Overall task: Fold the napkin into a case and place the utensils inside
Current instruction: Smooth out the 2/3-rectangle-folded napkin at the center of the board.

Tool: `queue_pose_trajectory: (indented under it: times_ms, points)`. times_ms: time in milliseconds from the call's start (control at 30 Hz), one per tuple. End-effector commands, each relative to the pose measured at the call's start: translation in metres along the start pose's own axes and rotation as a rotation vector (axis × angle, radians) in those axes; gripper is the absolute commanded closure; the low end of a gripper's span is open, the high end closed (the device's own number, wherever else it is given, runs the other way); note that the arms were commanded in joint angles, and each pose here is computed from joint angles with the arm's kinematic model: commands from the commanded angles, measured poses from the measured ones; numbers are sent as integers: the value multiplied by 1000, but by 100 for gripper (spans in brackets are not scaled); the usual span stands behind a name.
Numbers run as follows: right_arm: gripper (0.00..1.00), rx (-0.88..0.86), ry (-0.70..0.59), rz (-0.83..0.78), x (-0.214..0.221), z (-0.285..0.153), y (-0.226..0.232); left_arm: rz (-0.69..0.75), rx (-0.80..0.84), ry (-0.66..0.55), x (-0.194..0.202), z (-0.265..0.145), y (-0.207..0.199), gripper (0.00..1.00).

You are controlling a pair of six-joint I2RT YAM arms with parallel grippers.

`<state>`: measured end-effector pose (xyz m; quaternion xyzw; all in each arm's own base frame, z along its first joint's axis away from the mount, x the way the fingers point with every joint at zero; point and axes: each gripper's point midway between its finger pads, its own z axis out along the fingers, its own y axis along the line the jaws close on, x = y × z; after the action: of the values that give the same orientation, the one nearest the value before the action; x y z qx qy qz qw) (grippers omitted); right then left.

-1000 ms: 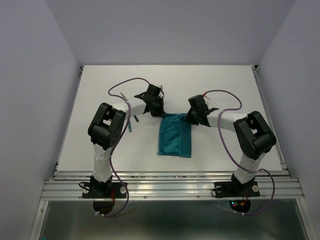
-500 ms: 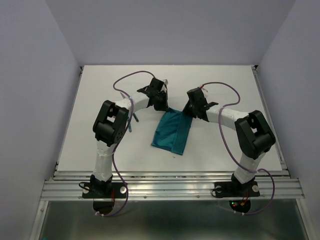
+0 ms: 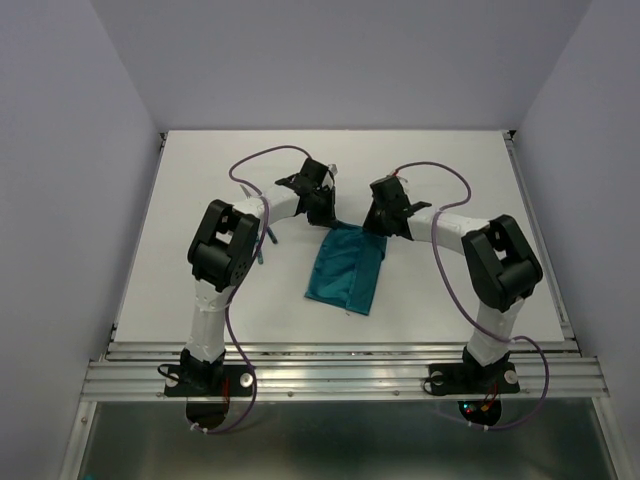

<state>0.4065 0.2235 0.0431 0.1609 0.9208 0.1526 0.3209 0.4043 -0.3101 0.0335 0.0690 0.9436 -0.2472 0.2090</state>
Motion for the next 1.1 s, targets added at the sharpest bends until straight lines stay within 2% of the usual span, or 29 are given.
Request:
queue_pose_trajectory:
  times_ms: [0, 167, 600, 733, 1067]
  points:
    - [92, -119, -89, -41, -35, -31, 29, 30, 27, -27, -15, -6, -8, 100]
    - [91, -136, -126, -80, -38, -51, 24, 34, 21, -23, -14, -3, -6, 100]
    - [91, -14, -92, -97, -3, -51, -33, 42, 18, -10, -13, 2, -4, 100]
    - [91, -48, -114, -95, -5, -60, -30, 40, 19, -1, -10, 4, -3, 100]
    - [90, -2, -186, -104, -15, -78, -44, 40, 23, 6, -8, 6, -2, 100]
